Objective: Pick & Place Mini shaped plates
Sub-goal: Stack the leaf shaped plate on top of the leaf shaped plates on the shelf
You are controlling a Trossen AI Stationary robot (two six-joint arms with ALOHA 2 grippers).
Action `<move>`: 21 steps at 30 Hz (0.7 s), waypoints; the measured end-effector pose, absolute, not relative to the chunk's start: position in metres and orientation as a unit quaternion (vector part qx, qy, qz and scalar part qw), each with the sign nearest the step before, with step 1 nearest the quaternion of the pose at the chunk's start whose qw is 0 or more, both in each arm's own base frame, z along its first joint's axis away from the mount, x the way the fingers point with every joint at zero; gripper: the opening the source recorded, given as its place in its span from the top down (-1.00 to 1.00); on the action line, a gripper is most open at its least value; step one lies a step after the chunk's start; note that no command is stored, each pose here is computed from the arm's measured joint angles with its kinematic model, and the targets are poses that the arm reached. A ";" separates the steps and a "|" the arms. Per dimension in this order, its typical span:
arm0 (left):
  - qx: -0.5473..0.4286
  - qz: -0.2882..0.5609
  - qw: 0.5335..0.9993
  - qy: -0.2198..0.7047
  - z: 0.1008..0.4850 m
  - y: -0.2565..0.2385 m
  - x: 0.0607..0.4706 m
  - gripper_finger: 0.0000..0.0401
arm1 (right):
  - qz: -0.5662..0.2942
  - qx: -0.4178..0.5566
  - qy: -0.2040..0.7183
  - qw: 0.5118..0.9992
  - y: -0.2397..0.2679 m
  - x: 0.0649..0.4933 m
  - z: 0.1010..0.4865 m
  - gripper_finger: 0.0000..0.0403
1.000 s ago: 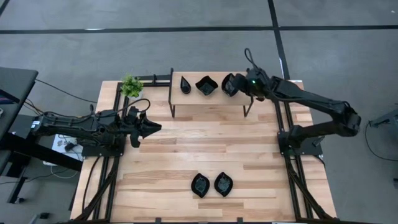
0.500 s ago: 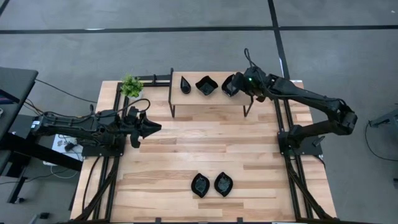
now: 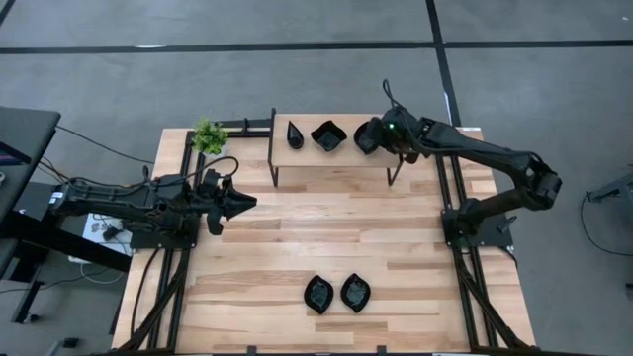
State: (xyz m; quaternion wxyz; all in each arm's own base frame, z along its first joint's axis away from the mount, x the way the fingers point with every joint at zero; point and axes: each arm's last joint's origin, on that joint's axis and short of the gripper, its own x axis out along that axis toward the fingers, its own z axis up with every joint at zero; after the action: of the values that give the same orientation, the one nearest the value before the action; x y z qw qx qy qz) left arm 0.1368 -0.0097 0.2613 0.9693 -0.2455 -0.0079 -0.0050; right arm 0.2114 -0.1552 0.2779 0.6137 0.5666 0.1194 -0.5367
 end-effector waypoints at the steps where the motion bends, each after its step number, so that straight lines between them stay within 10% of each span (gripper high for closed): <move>1: -0.246 -0.005 0.969 -0.008 0.261 -0.010 0.137 0.67 | -0.537 0.567 0.122 0.613 -0.156 0.213 0.276 0.95; 21: -0.248 -0.007 0.969 -0.015 0.263 -0.010 0.137 0.67 | -0.488 0.537 0.085 0.684 -0.148 0.201 0.305 0.72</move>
State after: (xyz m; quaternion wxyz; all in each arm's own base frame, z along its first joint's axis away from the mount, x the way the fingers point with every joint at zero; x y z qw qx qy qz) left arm 0.1367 -0.0097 0.2628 0.9687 -0.2476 -0.0154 -0.0072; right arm 0.2013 -0.1482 0.3053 0.6835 0.5365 0.0847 -0.4876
